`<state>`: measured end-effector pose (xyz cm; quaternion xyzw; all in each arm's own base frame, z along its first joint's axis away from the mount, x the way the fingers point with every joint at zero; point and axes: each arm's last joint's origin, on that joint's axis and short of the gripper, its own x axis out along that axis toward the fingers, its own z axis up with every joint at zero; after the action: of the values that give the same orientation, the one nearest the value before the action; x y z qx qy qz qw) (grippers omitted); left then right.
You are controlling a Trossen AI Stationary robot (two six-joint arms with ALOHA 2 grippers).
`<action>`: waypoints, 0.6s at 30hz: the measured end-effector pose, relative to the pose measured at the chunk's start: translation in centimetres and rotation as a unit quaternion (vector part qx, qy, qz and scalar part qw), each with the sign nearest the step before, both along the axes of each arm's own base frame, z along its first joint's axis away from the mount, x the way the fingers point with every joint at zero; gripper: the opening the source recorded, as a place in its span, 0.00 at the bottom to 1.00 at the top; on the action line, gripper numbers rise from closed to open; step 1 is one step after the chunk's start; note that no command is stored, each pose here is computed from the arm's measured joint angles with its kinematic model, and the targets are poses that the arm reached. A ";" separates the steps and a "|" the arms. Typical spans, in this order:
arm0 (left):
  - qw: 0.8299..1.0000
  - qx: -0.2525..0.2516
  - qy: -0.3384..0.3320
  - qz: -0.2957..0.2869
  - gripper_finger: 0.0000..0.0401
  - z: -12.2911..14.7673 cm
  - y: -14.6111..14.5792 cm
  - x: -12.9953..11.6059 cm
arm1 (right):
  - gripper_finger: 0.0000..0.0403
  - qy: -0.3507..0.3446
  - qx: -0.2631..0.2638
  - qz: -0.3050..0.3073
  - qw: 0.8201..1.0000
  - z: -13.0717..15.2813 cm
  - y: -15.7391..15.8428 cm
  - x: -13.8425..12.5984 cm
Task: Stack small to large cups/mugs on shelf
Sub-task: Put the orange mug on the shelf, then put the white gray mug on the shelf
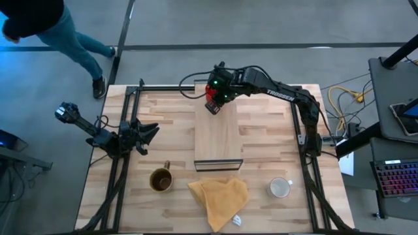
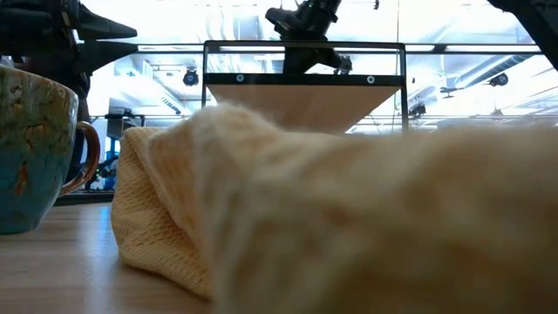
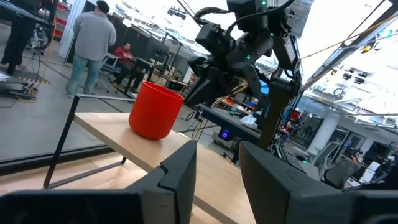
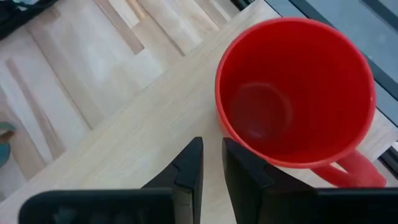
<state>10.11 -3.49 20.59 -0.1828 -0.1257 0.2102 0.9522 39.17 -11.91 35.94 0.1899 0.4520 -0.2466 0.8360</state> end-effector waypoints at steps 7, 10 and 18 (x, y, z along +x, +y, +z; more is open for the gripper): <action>1.000 0.000 0.000 0.000 0.27 0.0 0.0 0.0 | 0.13 0.068 0.046 0.023 0.996 1.2 2.0 -2.6; 1.000 0.000 0.000 0.000 0.27 0.0 0.0 0.0 | 0.13 0.100 0.036 0.044 0.993 3.0 4.6 -4.9; 1.000 0.001 0.000 -0.001 0.27 0.0 0.0 0.0 | 0.14 0.042 0.085 0.027 0.995 7.1 12.9 -14.7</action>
<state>10.11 -3.50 20.59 -0.1821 -0.1254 0.2090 0.9526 24.50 1.03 43.08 0.2374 0.5112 -0.1925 0.8033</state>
